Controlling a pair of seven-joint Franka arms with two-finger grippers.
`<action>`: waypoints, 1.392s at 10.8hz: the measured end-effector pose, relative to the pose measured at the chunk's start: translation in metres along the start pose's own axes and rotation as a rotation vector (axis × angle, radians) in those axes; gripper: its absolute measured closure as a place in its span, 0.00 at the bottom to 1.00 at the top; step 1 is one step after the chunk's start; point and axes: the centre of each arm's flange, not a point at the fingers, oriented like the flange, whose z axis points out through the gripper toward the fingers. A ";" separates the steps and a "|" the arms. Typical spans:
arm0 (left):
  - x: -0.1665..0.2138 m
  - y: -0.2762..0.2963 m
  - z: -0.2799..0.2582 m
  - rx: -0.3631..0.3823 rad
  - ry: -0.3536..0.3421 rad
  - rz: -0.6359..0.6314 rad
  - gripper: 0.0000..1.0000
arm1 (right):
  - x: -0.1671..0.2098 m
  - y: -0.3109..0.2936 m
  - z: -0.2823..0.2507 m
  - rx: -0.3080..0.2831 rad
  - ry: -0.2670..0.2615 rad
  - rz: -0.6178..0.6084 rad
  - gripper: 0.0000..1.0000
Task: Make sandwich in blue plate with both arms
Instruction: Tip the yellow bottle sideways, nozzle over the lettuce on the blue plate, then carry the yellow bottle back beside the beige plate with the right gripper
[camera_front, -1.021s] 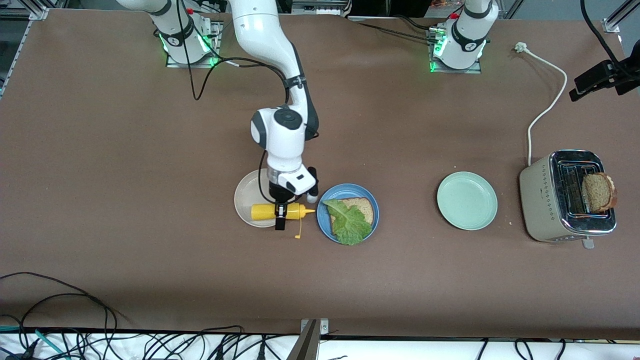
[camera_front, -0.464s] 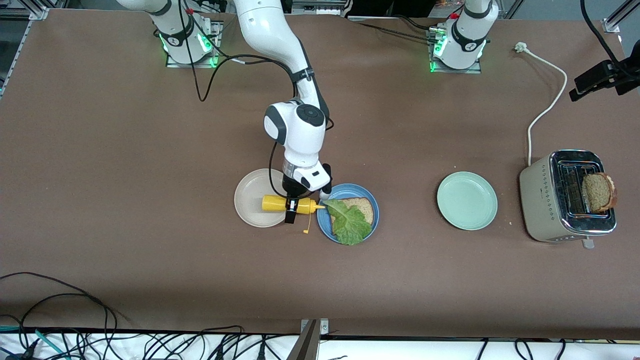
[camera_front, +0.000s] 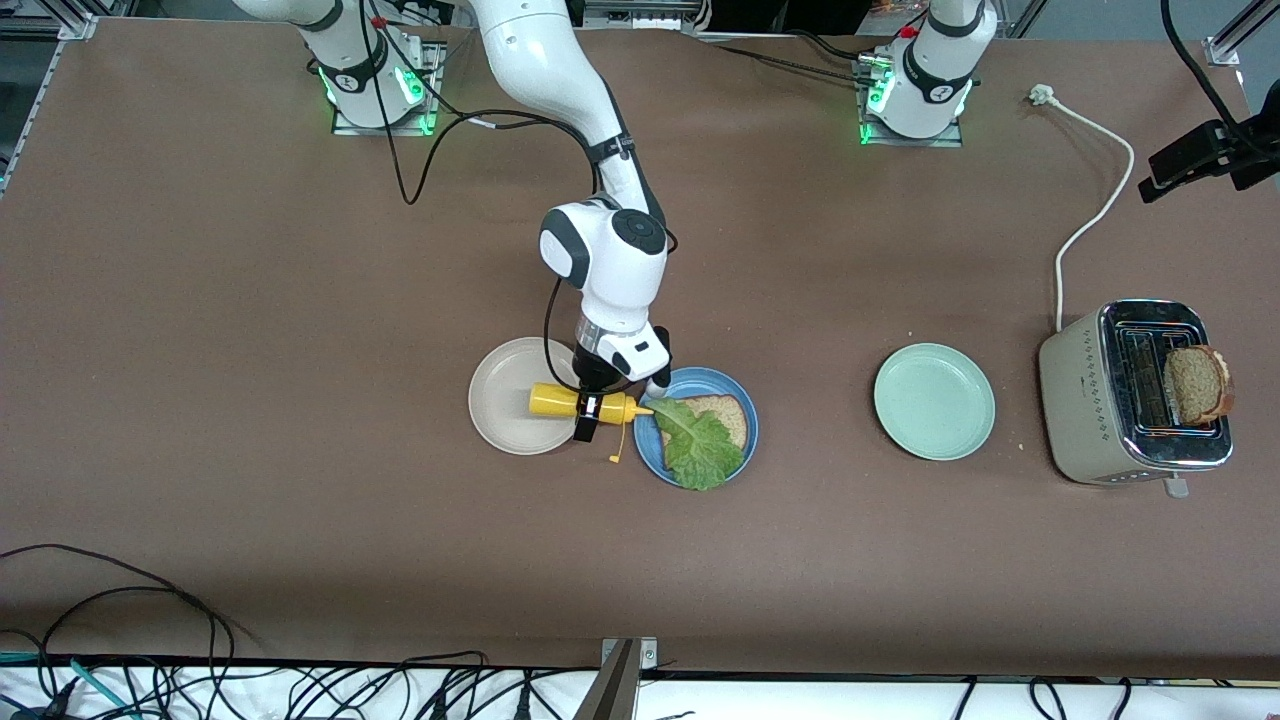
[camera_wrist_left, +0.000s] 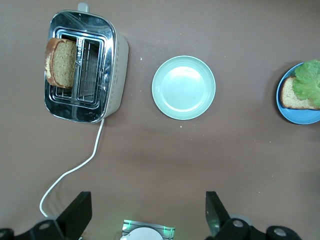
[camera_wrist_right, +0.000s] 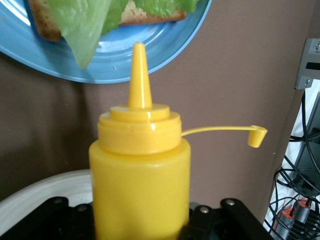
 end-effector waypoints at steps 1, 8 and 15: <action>0.000 0.000 0.000 0.000 0.000 0.000 0.00 | -0.001 0.002 -0.001 0.001 -0.002 0.005 0.95; 0.000 0.000 0.000 0.000 0.001 0.001 0.00 | -0.101 0.119 -0.085 0.172 0.081 0.117 0.95; 0.004 -0.017 0.002 -0.003 0.000 -0.031 0.00 | -0.341 0.195 -0.083 0.462 0.428 0.187 0.95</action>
